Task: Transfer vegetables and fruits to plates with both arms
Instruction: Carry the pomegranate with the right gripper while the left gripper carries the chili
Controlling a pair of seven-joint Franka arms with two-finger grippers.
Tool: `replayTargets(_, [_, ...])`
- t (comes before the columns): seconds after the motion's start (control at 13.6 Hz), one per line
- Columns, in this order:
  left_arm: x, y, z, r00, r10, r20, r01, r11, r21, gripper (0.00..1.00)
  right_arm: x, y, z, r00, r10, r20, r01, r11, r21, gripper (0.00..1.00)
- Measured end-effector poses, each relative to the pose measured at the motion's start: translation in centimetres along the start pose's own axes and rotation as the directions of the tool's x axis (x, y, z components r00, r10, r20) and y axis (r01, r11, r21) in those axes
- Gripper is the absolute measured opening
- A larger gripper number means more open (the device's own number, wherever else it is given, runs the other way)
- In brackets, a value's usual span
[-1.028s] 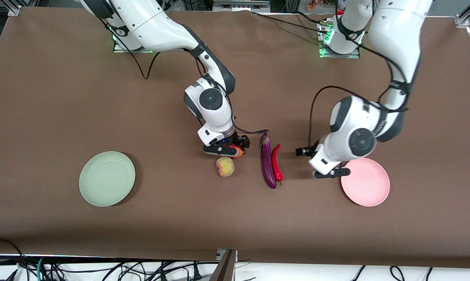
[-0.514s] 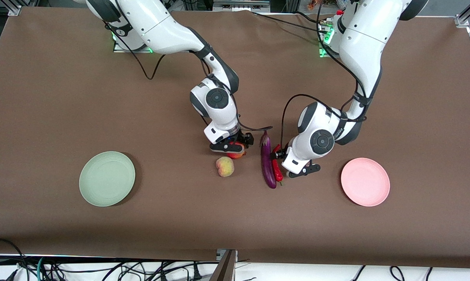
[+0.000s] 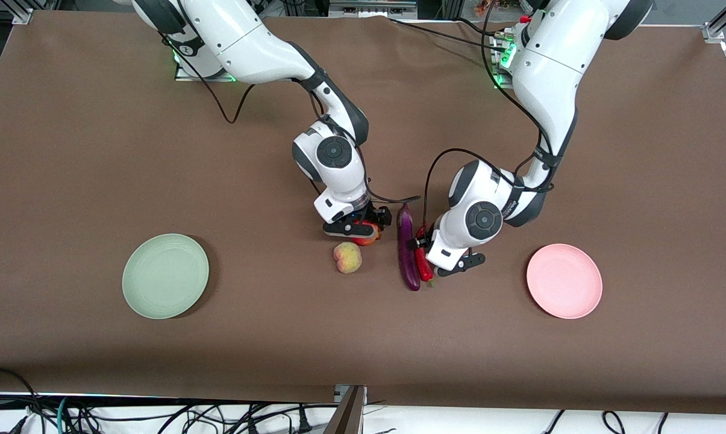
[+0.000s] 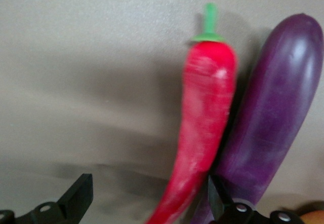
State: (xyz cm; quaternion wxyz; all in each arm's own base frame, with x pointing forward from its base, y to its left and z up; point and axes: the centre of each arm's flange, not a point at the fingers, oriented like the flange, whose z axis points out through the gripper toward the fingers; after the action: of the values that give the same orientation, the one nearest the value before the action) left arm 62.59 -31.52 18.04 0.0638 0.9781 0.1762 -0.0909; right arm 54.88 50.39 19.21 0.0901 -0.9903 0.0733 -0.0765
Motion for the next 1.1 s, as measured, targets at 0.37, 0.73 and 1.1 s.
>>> replayTargets(0.37, [0.6,0.1,-0.2,1.000,-0.003,-0.009,0.003,1.000,-0.007,0.85,1.1,0.1,-0.6,0.999,0.006,-0.033,-0.005,1.000,0.016,1.00])
replayTargets(0.73, [1.2,0.1,0.3,1.000,0.000,-0.011,0.000,1.000,-0.007,0.30,1.5,0.1,-0.9,0.999,0.006,-0.047,-0.005,1.000,0.027,0.84])
replayTargets(1.1, [2.3,-0.4,-0.6,0.999,0.016,-0.028,-0.016,1.000,-0.014,0.19,1.6,0.2,-0.9,0.999,0.004,-0.047,-0.003,1.000,0.024,0.84])
